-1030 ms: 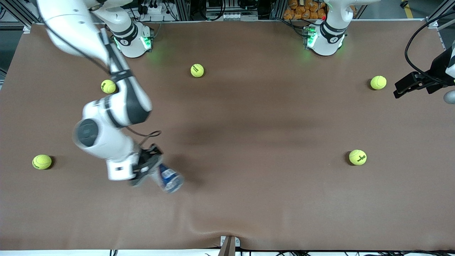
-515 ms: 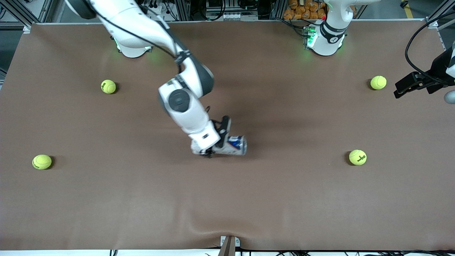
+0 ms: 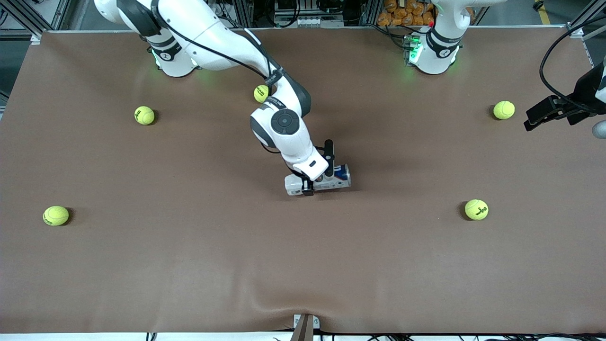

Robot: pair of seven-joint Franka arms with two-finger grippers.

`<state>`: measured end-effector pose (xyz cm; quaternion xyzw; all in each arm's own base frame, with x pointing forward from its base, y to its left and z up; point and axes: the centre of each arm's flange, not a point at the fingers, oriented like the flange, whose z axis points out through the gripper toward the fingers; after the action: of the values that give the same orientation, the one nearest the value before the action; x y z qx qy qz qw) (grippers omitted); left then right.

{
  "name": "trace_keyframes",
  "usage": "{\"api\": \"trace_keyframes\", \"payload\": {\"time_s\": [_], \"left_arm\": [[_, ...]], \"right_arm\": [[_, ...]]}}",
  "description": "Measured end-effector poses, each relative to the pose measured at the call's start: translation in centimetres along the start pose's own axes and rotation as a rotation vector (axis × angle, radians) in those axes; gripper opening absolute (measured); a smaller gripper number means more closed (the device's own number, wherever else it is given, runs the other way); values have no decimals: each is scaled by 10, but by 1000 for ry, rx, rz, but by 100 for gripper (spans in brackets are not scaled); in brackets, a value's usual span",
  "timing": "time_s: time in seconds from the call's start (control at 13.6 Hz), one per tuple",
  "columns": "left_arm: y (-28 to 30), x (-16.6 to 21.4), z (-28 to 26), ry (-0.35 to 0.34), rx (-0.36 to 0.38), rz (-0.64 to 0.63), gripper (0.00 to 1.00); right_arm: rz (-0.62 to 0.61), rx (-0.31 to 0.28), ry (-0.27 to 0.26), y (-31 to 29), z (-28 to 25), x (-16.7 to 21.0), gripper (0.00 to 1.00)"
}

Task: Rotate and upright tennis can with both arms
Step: 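Lift the can with the right gripper and carry it to mid-table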

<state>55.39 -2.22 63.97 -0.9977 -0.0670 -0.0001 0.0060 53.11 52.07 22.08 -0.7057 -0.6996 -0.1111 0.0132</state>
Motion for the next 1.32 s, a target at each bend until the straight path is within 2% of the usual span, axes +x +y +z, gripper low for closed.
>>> {"api": "trace_keyframes", "payload": {"time_s": [0.22,0.29,0.37,0.51,0.59,0.88,1.1,1.32], "left_arm": [[0,0,0,-1,-3,0,100],[1,0,0,-1,-7,0,100],[1,0,0,-2,-10,0,100],[1,0,0,-3,-11,-1,100],[-1,0,0,-4,-11,-4,100],[-12,2,2,-10,-33,-27,100],[-11,4,6,-19,-36,-27,100],[-11,6,10,-27,-35,-26,100]], "right_arm": [[24,-24,-34,3,12,-8,59],[37,-40,-48,5,12,-11,64],[46,-54,-60,7,11,-13,72],[54,-70,-64,12,8,-13,95],[57,-78,-59,15,4,-12,100],[101,-106,-30,26,-29,-2,100],[249,-108,-31,36,-76,2,100],[447,-126,-49,66,-139,-24,100]]}}
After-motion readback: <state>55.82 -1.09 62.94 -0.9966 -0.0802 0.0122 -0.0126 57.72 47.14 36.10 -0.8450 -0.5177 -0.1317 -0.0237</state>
